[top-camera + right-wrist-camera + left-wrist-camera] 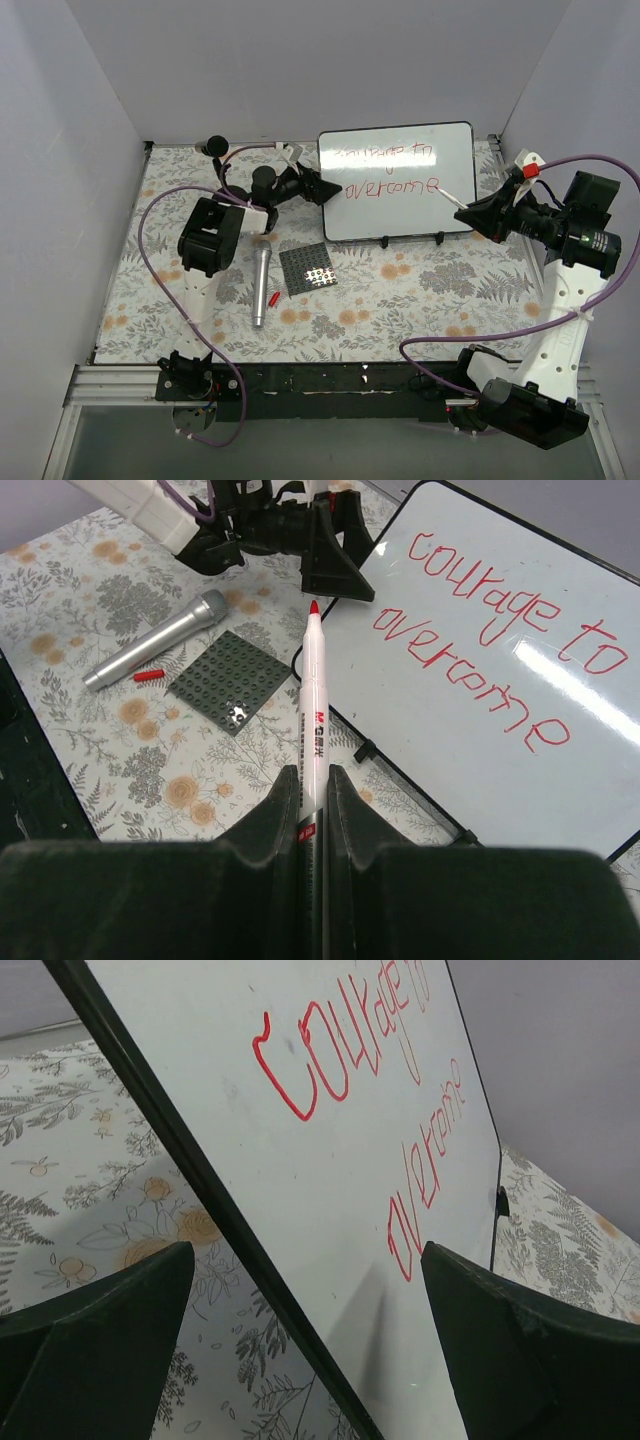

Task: Write a sentence on the whiteboard
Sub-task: Put down the whiteboard on the whiteboard stand, then pick up the pen cap from the center of the board.

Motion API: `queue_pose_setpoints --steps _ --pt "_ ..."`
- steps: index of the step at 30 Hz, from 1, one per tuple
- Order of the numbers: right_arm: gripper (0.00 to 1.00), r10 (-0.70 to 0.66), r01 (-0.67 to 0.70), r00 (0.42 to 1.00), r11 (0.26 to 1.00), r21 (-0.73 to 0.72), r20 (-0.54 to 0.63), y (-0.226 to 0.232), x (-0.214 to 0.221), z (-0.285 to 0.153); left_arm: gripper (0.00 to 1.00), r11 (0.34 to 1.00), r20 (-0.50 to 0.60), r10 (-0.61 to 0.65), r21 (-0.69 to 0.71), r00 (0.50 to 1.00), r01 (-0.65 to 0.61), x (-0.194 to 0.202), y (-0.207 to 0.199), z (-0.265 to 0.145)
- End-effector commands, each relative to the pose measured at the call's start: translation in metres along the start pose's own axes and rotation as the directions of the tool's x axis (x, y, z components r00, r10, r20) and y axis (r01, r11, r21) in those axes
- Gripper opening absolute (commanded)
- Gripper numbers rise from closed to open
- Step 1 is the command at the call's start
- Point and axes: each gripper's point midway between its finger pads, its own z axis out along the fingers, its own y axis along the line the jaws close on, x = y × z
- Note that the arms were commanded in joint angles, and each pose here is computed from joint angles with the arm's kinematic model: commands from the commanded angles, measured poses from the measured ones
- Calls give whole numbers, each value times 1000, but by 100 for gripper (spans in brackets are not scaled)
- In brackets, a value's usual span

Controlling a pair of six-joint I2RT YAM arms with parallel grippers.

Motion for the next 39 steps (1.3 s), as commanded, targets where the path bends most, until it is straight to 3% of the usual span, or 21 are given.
queue_pose_setpoints --steps 1,10,14,23,25,29,31,37,39 --pt "1 -35 35 999 999 -13 30 9 -12 -3 98 996 58 85 -31 995 -84 -51 -20 -11" --pt "1 -49 50 998 998 -26 46 17 -16 -5 98 996 4 51 -77 999 -51 -52 -45 -42" --pt "1 -56 58 997 998 -37 56 23 -18 -5 98 984 -89 -56 -172 994 40 -21 -41 -62" --pt "1 -80 82 996 996 -45 43 27 -8 -5 98 949 -139 -129 -305 982 81 -19 -70 -110" --pt "1 -60 62 998 997 -49 26 25 2 -4 98 948 -133 -105 -314 986 58 -36 -86 -121" --pt "1 -43 42 999 998 -56 -17 18 24 0 98 901 -191 -198 -422 961 102 -41 -110 -154" --pt "1 -37 34 999 997 -71 -40 17 34 2 98 897 -168 -196 -428 966 108 -58 -134 -170" --pt "1 -38 22 994 988 -152 -102 30 58 19 98 881 -124 -318 -405 940 245 -65 -205 -218" --pt "1 -31 3 989 981 -196 -141 40 73 29 98 852 -141 -432 -387 891 352 -46 -224 -229"
